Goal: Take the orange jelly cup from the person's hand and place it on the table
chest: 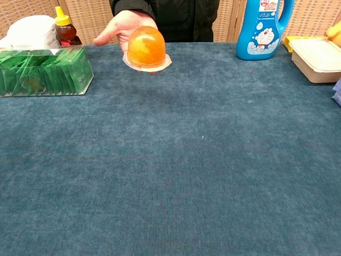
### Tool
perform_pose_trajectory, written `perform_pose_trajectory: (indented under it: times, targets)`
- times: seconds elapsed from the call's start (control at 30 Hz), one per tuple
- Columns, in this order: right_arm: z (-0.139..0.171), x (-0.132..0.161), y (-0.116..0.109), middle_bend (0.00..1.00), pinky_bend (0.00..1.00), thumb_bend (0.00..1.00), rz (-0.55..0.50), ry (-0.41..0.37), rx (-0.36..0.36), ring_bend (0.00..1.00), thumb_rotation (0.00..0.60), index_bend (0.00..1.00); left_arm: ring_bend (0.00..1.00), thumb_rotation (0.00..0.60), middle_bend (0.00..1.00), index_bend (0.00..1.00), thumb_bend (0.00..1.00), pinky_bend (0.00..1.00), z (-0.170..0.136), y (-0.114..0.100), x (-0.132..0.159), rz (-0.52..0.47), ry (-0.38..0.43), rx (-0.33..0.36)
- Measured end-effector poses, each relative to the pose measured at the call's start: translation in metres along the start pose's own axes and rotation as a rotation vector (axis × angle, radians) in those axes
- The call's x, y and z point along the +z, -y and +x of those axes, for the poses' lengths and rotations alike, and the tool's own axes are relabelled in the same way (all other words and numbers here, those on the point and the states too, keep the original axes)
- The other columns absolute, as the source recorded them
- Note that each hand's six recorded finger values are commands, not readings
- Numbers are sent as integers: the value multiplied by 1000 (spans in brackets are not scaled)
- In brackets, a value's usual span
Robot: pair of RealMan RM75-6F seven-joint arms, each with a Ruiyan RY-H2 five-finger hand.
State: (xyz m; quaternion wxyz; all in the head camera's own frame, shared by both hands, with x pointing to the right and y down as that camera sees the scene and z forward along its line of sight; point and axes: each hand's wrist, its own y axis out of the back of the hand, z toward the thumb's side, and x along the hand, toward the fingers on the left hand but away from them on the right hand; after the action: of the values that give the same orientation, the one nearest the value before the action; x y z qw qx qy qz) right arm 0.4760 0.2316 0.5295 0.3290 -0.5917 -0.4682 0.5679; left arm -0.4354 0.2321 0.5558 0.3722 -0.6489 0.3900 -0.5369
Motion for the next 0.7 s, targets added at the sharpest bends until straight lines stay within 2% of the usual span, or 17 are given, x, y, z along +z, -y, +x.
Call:
perform_pose_trajectory:
  times: [0.13,0.3,0.4,0.57,0.7]
  targets:
    - [0,-1,-1,0,99,28,-9,0,-3,2,600,0,0,600,0,0,85,0,2,5,2,4,-3,-17]
    - [0,-5,-3,0,99,28,-20,8,-3,2,600,0,0,600,0,0,85,0,17,6,21,-21,59,-24]
    - [-1,-5,-2,0,99,28,-25,6,1,3,600,0,0,600,0,0,85,0,31,-1,42,-45,121,-25]
    - [0,-5,-5,0,99,28,-39,1,-6,3,600,0,0,600,0,0,84,0,67,-24,94,-64,254,-22]
    - [0,-6,-5,0,99,28,-45,2,-8,2,600,0,0,600,0,0,84,0,101,-36,130,-42,318,-45]
